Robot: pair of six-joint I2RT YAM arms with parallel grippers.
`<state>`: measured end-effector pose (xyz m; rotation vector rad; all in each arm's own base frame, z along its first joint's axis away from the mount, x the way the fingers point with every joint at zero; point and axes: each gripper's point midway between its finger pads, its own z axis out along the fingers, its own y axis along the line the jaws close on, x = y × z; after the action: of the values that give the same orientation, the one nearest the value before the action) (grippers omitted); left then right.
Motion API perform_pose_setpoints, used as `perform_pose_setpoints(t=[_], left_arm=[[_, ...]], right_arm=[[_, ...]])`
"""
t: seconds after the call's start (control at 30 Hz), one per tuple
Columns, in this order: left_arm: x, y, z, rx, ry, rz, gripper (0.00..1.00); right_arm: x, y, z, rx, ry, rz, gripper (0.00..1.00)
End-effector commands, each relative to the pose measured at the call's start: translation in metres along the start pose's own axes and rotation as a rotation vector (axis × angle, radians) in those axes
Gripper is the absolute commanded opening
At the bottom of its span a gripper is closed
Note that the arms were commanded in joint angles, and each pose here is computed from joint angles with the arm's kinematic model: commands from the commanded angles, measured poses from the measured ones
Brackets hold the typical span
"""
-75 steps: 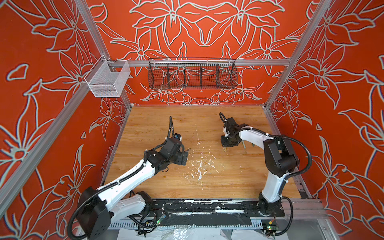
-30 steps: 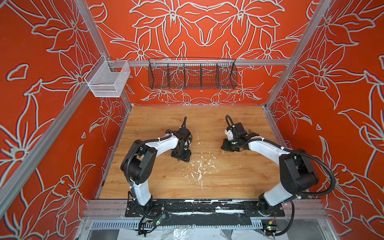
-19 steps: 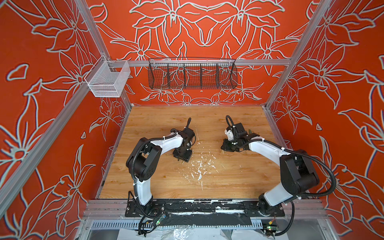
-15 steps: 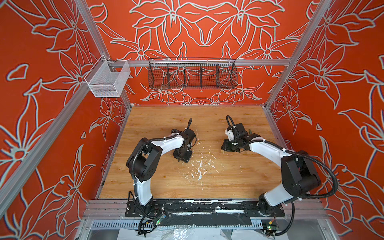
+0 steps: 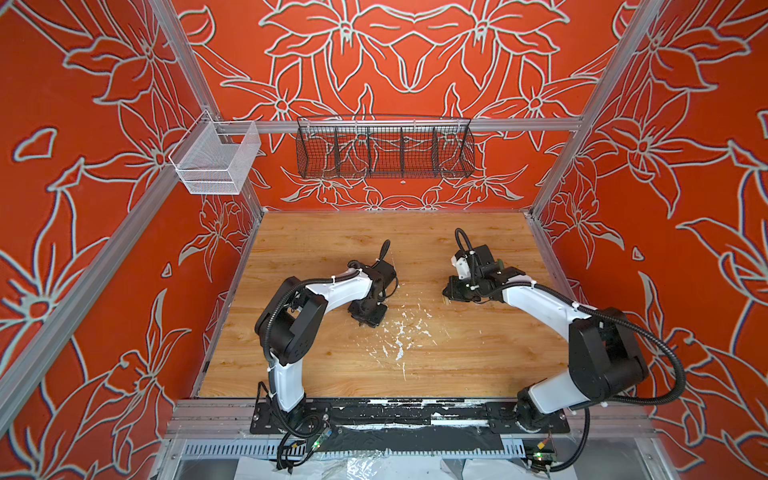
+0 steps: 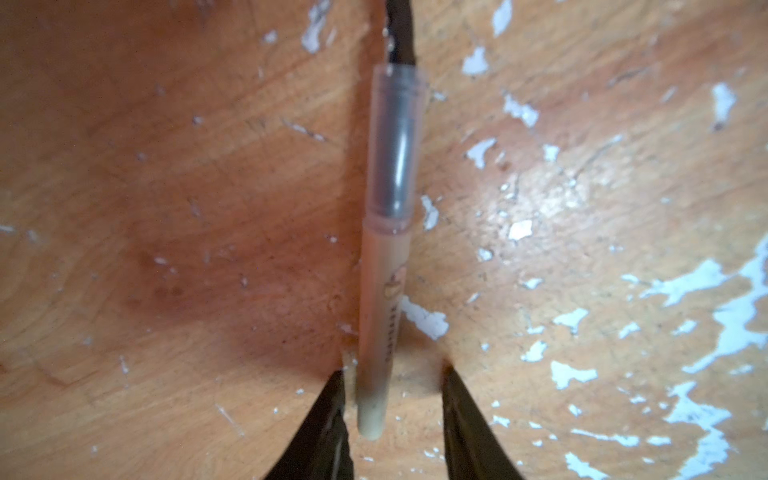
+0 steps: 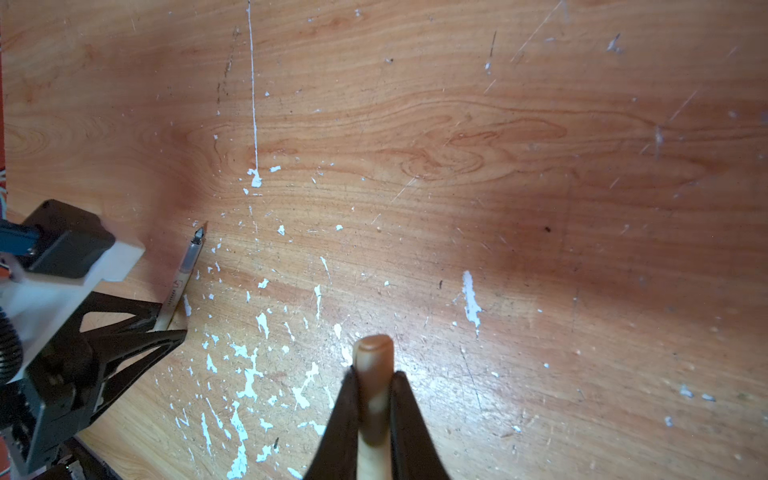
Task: Insert the pens into the pen caps
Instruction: 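Lower the left gripper and grasp the thin tan pen near its end, then lift the thin pen nib-up with the left gripper while the right raises the cap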
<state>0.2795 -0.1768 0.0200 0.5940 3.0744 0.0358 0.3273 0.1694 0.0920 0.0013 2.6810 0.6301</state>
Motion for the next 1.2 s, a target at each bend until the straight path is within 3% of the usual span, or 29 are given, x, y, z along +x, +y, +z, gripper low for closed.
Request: perform_pose_setpoints(t=[0.0,0.53,0.87,1.17], left_arm=[[0.006,0.005,0.005,-0.040,0.046,0.009,0.37],[-0.014,0.006,0.007,-0.018,-0.056,-0.034,0.39],[-0.017,0.005,0.006,0.053,-0.074,-0.020,0.22],[-0.016,0.004,0.005,0.062,-0.076,-0.021,0.13]], right_arm=[[0.003,-0.001,-0.007,0.000,-0.010,0.013,0.05],[0.005,-0.003,-0.014,0.011,-0.031,0.012,0.05],[0.005,-0.003,-0.012,0.005,-0.028,0.021,0.05],[0.003,-0.002,-0.014,0.007,-0.035,0.020,0.05]])
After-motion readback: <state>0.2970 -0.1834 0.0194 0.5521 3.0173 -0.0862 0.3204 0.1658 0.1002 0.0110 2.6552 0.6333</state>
